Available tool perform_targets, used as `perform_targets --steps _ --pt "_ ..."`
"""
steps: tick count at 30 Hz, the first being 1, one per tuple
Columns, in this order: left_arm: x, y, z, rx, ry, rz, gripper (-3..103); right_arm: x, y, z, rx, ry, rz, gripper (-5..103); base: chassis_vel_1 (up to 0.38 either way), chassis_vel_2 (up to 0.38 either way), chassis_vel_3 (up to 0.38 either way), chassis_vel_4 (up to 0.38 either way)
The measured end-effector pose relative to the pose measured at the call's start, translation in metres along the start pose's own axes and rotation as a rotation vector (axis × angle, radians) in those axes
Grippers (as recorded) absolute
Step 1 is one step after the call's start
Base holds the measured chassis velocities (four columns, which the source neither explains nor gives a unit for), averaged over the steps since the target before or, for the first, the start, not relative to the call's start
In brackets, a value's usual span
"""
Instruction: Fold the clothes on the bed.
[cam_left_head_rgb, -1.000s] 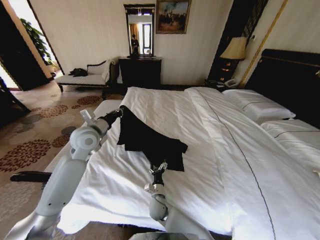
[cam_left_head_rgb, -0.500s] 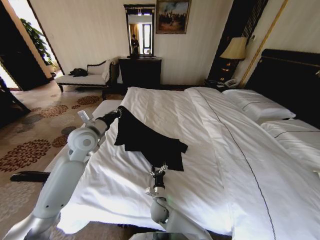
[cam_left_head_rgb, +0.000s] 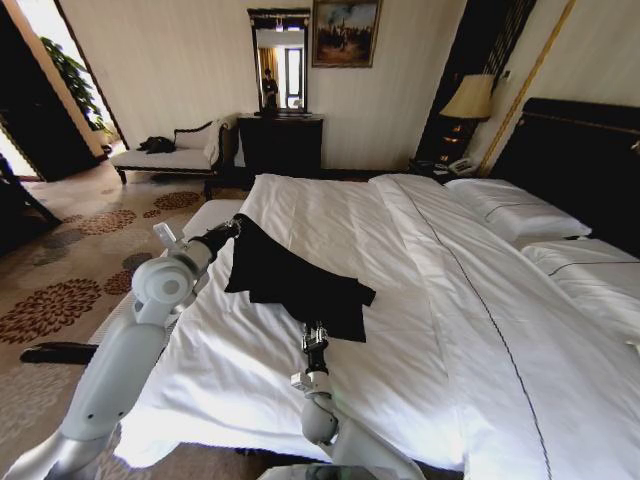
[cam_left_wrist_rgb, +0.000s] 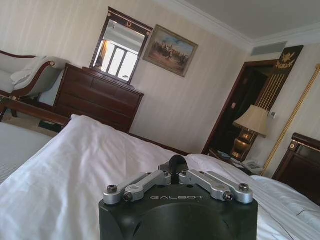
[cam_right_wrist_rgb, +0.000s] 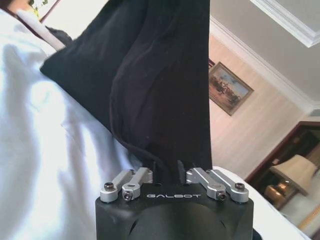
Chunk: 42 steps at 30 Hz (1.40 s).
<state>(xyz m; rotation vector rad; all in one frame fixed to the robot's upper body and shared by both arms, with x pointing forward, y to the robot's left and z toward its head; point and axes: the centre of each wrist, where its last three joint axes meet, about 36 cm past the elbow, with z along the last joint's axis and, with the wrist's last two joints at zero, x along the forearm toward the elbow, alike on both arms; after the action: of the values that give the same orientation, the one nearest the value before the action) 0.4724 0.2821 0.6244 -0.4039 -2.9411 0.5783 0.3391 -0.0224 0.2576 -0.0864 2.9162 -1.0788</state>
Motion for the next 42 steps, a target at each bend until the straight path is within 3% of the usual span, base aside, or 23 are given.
perform_targets --steps 1,3,4,6,8,14,17,18,21,22,24,25,26,30,32,34,36,38,39,42 --pt "0.0 0.0 0.0 -0.001 0.0 -0.001 2 -0.001 -0.001 0.001 -0.009 -0.006 -0.008 23 0.0 0.0 0.0 0.0" --pt "0.0 0.0 0.0 -0.001 0.001 -0.001 2 -0.002 -0.002 0.002 -0.017 -0.01 -0.015 23 0.0 0.0 0.0 0.0" --pt "0.0 0.001 0.0 -0.002 0.0 -0.002 2 -0.002 -0.003 0.003 -0.023 -0.012 -0.023 13 0.0 0.0 0.0 0.0" --pt "0.001 0.001 0.0 -0.002 -0.001 -0.003 2 -0.003 -0.004 0.006 -0.036 -0.01 -0.036 7 0.0 0.0 0.0 0.0" --pt "0.001 0.001 0.0 -0.001 -0.001 -0.003 2 -0.003 -0.005 0.007 -0.043 -0.009 -0.041 3 0.0 0.0 0.0 0.0" --pt "0.007 0.005 0.0 0.002 -0.004 -0.014 2 -0.015 -0.023 0.012 -0.159 -0.07 -0.081 0 0.0 0.0 0.0 0.0" --pt "0.02 0.013 0.002 0.003 -0.001 -0.037 2 -0.041 -0.072 0.007 -0.334 -0.188 -0.054 0 0.0 0.0 0.0 0.0" --pt "0.02 0.013 0.002 0.003 -0.001 -0.037 2 -0.041 -0.072 0.007 -0.334 -0.188 -0.054 0 0.0 0.0 0.0 0.0" --pt "0.036 0.014 0.007 0.0 0.002 -0.045 2 -0.059 -0.14 -0.007 -0.491 -0.242 0.034 0 0.0 0.0 0.0 0.0" --pt "0.036 0.014 0.007 0.0 0.002 -0.045 2 -0.059 -0.14 -0.007 -0.491 -0.242 0.034 0 0.0 0.0 0.0 0.0" --pt "0.048 0.011 0.007 -0.003 -0.007 -0.041 2 -0.063 -0.188 -0.014 -0.556 -0.286 0.089 0 0.0 0.0 0.0 0.0" --pt "0.054 0.008 0.006 -0.009 -0.018 -0.038 2 -0.064 -0.209 -0.015 -0.57 -0.309 0.109 0 0.0 0.0 0.0 0.0" --pt "0.054 0.008 0.006 -0.009 -0.018 -0.038 2 -0.064 -0.209 -0.015 -0.57 -0.309 0.109 0 0.0 0.0 0.0 0.0" --pt "0.081 0.002 -0.006 -0.05 -0.078 -0.033 2 -0.054 -0.284 -0.027 -0.606 -0.419 0.167 0 0.0 0.0 0.0 0.0" --pt "0.087 0.0 -0.01 -0.058 -0.089 -0.029 2 -0.05 -0.294 -0.031 -0.616 -0.437 0.172 0 0.0 0.0 0.0 0.0" --pt "0.109 -0.008 -0.026 -0.098 -0.125 -0.015 2 -0.032 -0.333 -0.049 -0.655 -0.511 0.184 0 0.0 0.0 0.0 0.0" --pt "0.114 -0.01 -0.029 -0.107 -0.135 -0.01 2 -0.028 -0.341 -0.053 -0.665 -0.528 0.183 0 0.0 0.0 0.0 0.0" --pt "0.133 -0.02 -0.046 -0.138 -0.183 0.019 2 -0.013 -0.368 -0.069 -0.693 -0.582 0.171 0 0.0 0.0 0.0 0.0" --pt "0.133 -0.02 -0.046 -0.138 -0.183 0.019 2 -0.013 -0.368 -0.069 -0.693 -0.582 0.171 0 0.0 0.0 0.0 0.0" --pt "0.152 -0.032 -0.061 -0.143 -0.229 0.067 2 0.004 -0.398 -0.089 -0.708 -0.637 0.16 0 0.0 0.0 0.0 0.0"
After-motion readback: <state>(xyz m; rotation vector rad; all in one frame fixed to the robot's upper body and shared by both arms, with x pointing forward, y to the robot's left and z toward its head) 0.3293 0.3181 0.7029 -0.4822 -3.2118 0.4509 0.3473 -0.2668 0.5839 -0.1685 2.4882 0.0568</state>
